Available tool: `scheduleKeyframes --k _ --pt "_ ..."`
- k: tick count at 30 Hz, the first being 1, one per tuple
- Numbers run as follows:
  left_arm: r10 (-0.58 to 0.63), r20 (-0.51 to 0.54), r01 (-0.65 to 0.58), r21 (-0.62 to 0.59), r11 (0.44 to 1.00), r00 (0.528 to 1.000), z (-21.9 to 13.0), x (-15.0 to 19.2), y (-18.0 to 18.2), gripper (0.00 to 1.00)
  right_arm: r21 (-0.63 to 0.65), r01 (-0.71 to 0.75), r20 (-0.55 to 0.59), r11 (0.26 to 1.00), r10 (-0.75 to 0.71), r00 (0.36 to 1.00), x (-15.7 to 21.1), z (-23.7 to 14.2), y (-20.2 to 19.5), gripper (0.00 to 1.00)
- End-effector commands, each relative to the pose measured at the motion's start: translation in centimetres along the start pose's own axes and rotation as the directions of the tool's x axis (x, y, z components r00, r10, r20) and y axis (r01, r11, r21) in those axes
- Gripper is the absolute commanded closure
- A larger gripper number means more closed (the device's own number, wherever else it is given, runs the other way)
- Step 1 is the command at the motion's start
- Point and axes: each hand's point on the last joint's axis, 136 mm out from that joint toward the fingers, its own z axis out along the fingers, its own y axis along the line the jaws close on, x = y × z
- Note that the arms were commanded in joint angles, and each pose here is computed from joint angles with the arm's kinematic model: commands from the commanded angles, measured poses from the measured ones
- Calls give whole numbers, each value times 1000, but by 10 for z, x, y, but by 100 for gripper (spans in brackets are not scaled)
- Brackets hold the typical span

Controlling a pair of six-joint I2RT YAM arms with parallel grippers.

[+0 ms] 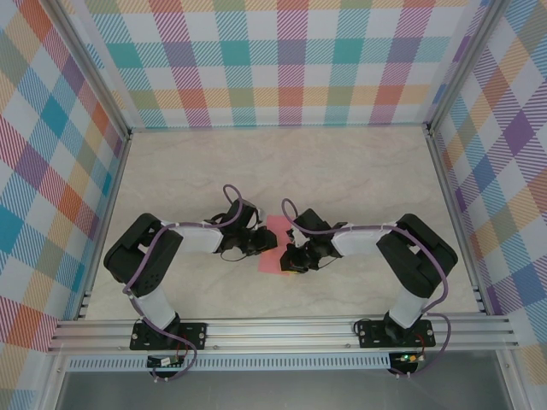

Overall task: Fold a paper plane with a square sheet of paper (pick it up from the middle)
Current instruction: Fold the triangle a second time at the center of the table.

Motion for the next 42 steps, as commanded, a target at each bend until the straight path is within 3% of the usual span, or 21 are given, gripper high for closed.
scheduleKeyframes --k 1,7,17,29,42 --pt "17 25 -16 -15 1000 1000 -16 -3 -8 76 109 -103 -75 989 112 991 27 14 -39 89" --pt "34 43 -37 72 997 998 -37 1 -34 81 128 -106 -62 986 115 991 25 13 -41 93" --pt "7 -26 -6 54 999 1000 -11 25 -22 95 133 -102 -52 986 110 993 21 11 -39 95" --pt "8 -81 -3 54 999 997 0 39 -17 95 149 -112 -56 983 121 991 23 13 -43 96" --pt "14 1 -14 -175 984 1000 14 25 35 94 179 -103 -64 978 116 991 27 9 -47 98"
